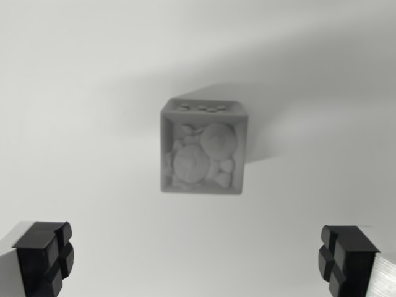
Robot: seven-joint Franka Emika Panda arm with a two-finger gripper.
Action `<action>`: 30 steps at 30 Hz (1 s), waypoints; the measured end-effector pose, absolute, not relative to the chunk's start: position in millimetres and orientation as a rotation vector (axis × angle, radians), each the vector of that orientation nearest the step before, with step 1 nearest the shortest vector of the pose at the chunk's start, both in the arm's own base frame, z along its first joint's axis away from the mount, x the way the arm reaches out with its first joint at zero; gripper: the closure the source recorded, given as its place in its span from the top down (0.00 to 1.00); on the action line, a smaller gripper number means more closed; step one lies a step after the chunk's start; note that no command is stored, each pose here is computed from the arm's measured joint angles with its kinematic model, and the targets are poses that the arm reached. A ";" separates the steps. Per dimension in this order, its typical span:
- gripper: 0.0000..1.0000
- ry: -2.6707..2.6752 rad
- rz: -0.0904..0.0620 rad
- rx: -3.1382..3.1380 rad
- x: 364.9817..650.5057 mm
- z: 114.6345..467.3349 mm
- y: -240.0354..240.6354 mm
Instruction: Destack cube
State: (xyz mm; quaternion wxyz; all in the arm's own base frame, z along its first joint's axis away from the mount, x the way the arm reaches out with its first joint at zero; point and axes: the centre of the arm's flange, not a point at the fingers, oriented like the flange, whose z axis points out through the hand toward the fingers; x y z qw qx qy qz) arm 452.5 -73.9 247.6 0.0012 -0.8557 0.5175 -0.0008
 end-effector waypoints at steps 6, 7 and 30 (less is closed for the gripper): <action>1.00 1.623 -0.003 -2.685 451.9 274.6 -73.6; 1.00 1.623 -0.003 -2.686 451.9 279.3 -73.7; 1.00 1.623 -0.003 -2.683 452.5 369.5 -74.0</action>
